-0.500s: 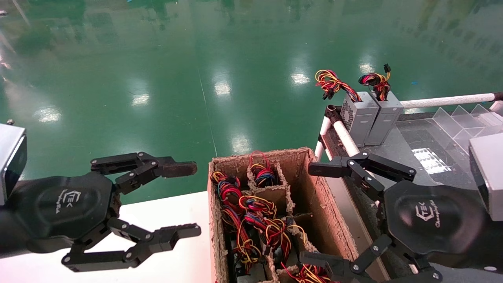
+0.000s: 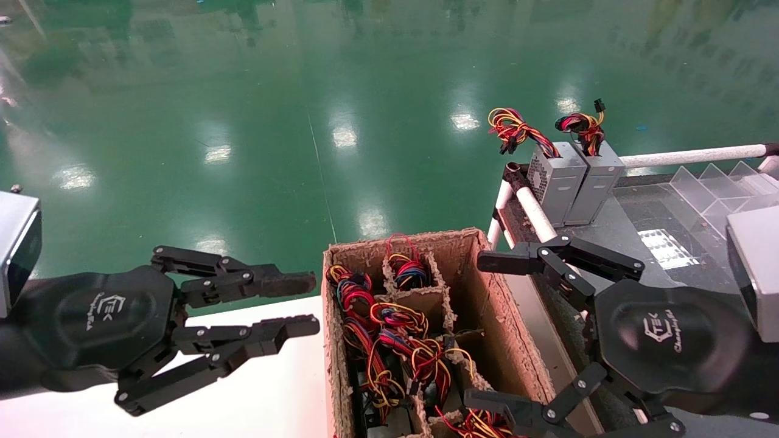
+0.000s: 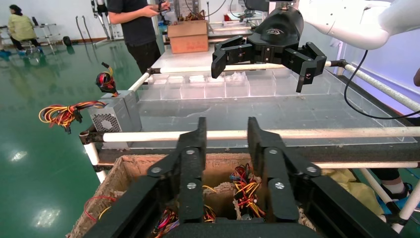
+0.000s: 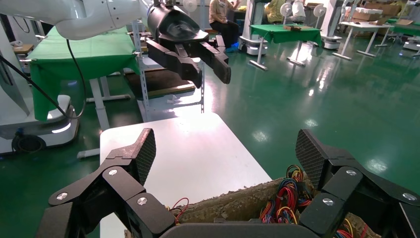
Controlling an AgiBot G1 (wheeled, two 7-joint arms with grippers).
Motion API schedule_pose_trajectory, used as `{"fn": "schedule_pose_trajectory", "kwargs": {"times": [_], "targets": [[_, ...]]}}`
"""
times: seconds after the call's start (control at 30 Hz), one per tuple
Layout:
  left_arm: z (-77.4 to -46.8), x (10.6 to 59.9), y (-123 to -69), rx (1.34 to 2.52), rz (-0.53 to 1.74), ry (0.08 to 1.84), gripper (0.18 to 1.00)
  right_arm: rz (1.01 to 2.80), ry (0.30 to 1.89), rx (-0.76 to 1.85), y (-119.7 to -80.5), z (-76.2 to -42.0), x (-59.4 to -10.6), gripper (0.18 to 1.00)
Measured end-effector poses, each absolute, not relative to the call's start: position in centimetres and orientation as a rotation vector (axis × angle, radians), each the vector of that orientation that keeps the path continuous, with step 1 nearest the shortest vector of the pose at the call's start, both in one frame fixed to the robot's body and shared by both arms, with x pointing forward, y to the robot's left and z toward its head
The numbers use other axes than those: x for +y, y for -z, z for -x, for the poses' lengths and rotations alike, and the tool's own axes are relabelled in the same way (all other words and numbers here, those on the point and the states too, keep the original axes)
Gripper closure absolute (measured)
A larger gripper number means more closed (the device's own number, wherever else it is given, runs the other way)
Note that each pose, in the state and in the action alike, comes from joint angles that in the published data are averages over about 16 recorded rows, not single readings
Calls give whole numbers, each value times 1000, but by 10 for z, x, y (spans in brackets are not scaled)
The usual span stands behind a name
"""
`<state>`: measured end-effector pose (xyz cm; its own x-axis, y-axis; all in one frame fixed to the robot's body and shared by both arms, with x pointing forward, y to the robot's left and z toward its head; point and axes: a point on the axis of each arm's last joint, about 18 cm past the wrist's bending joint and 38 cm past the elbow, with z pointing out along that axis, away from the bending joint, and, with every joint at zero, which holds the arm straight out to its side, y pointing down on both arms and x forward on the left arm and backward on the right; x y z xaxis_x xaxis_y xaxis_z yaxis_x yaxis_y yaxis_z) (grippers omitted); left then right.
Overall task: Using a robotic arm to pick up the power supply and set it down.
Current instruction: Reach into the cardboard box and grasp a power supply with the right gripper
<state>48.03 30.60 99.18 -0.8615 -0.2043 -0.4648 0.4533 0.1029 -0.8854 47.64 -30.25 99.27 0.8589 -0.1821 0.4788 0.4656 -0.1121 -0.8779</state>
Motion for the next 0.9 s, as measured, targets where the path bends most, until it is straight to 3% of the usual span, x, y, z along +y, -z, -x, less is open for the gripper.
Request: {"fn": "schedule_pose_trajectory", "kwargs": {"times": [0.23,0.43,0.9], "targets": [[-480,306,-992,1908,-242,1810,853,1594,557,-228,-993,-476,-303,178],[-480,306,-992,1908,-242,1810,926,1594,556,-228,-993,-476,-303,178],[-480,306,-992,1908,-242,1810,976,1657,578,-135,-984,-484,-318,178]]}}
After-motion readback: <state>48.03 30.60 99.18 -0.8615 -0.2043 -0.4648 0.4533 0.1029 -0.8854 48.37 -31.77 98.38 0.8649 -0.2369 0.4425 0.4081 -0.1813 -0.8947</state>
